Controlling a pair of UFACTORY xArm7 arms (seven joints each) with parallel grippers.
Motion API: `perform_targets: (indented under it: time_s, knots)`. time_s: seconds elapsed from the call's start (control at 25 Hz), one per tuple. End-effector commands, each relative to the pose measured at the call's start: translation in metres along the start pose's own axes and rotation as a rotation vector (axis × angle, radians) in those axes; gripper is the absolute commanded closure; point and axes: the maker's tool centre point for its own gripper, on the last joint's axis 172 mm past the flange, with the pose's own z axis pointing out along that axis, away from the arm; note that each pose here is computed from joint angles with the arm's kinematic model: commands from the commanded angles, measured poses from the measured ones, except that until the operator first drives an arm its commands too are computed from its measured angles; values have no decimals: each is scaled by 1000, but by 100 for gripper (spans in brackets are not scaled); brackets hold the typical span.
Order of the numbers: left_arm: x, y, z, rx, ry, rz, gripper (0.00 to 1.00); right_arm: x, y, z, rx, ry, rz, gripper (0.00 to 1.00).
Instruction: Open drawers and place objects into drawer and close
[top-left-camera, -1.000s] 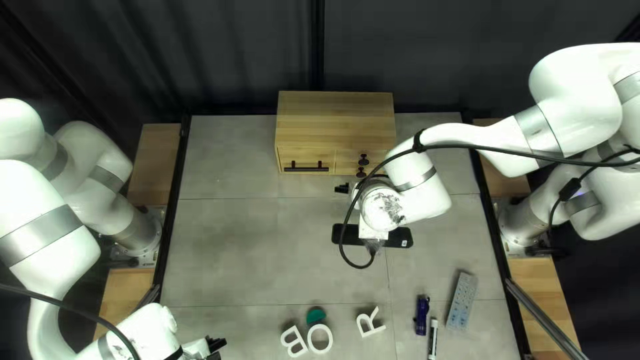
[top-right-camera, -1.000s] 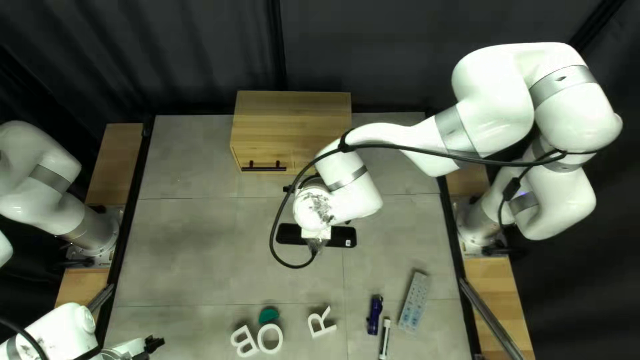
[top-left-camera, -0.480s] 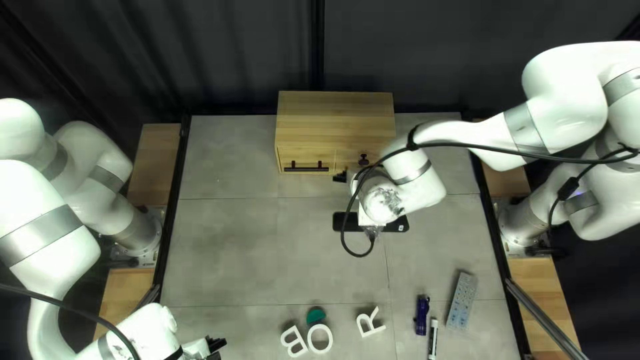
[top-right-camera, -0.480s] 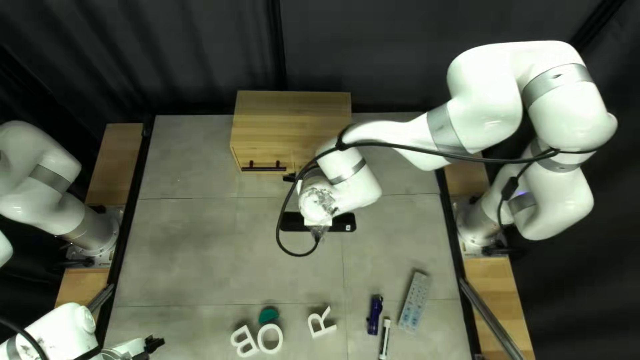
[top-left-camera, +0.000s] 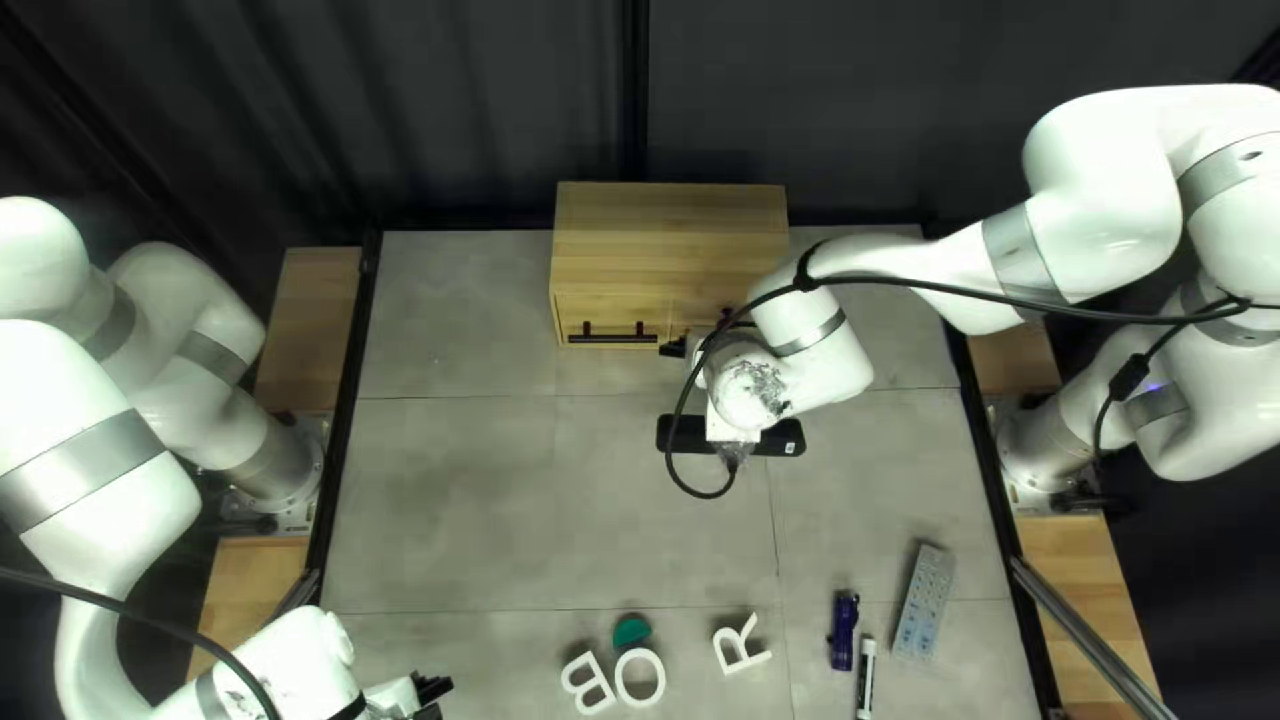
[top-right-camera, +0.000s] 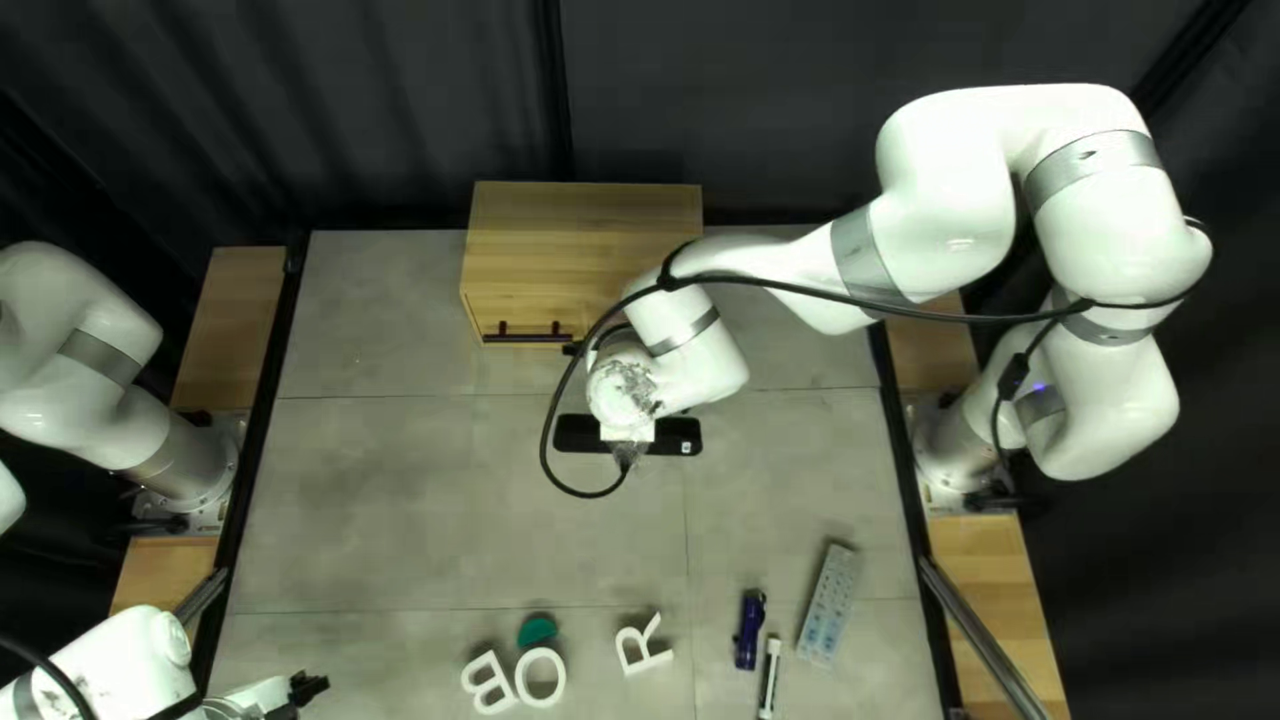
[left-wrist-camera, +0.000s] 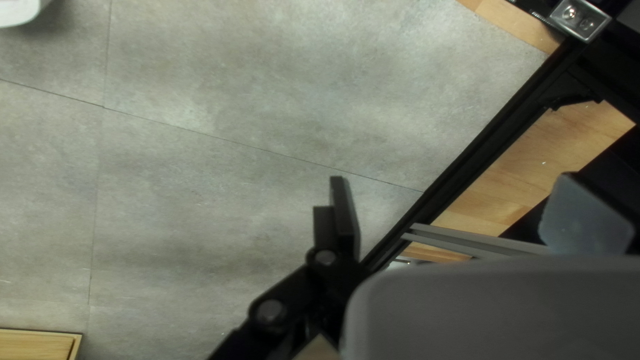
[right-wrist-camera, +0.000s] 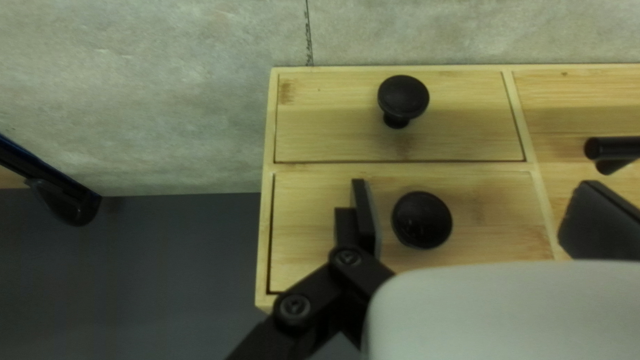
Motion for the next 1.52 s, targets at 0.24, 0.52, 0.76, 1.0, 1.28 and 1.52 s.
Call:
perform_targets:
  time_s: [0.24, 0.52, 0.76, 1.0, 1.28, 1.52]
  knots:
    - [0, 0, 0, 0, 0, 0, 0, -9, 7, 9, 9, -2, -14, 13]
    - [0, 0, 0, 0, 0, 0, 0, -11, 9, 9, 11, -5, -18, 32]
    - [0, 0, 0, 0, 0, 0, 0, -11, 3, 6, 16, -5, -15, 25]
    - [0, 0, 0, 0, 0, 0, 0, -8, 1, 8, 20, -2, -13, 51]
    - [0, 0, 0, 0, 0, 0, 0, -9, 5, 8, 18, 0, -18, 91]
    - [0, 0, 0, 0, 0, 0, 0, -9, 3, 5, 15, -4, -23, 92]
